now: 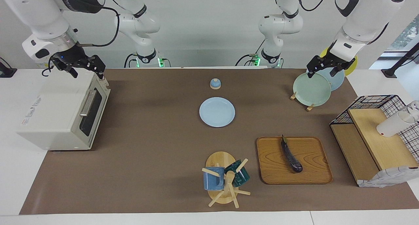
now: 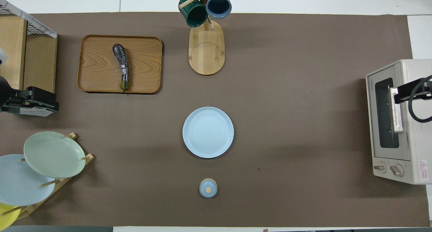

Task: Put eggplant into oven

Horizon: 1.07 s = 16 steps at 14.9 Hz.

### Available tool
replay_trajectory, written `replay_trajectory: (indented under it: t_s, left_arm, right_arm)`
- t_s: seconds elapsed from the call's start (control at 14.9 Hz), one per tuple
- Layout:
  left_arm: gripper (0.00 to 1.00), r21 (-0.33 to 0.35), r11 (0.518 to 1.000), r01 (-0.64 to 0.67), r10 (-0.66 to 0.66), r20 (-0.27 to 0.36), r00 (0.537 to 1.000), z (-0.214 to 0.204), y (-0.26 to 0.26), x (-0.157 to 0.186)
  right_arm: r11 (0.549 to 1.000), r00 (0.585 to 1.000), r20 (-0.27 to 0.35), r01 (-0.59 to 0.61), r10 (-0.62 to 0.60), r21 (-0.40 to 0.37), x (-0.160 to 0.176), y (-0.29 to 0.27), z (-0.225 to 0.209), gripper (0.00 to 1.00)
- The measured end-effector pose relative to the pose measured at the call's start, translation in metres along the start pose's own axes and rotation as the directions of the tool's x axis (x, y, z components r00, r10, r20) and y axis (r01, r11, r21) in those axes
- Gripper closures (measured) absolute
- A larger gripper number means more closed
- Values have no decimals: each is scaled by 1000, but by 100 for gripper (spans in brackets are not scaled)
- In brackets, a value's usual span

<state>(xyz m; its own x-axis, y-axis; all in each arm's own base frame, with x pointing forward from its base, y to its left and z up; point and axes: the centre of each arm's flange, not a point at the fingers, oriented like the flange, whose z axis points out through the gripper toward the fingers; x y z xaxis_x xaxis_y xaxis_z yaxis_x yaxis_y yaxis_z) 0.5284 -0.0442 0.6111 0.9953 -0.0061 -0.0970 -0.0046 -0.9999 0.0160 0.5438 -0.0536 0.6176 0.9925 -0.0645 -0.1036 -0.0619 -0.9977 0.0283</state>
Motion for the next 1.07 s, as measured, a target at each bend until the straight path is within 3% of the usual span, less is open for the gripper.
replay_trajectory:
  t_s: [0.6,0.81,1.07]
  left_arm:
    - [0,0,1000,-5,5,-16,1000,-1,3,1]
    - [0,-5,1000,-6,5,-73,997,-5,4,8]
    - [0,-12,1000,-7,6,-99,995,9,6,24]
  right_arm:
    - [1000,1000,1,0,0,0,0,0,0,0]
    - [1000,1000,-9,9,-9,0,2,0,3,4]
    - [992,990,-66,128,-128,-11,9,3,7,47]
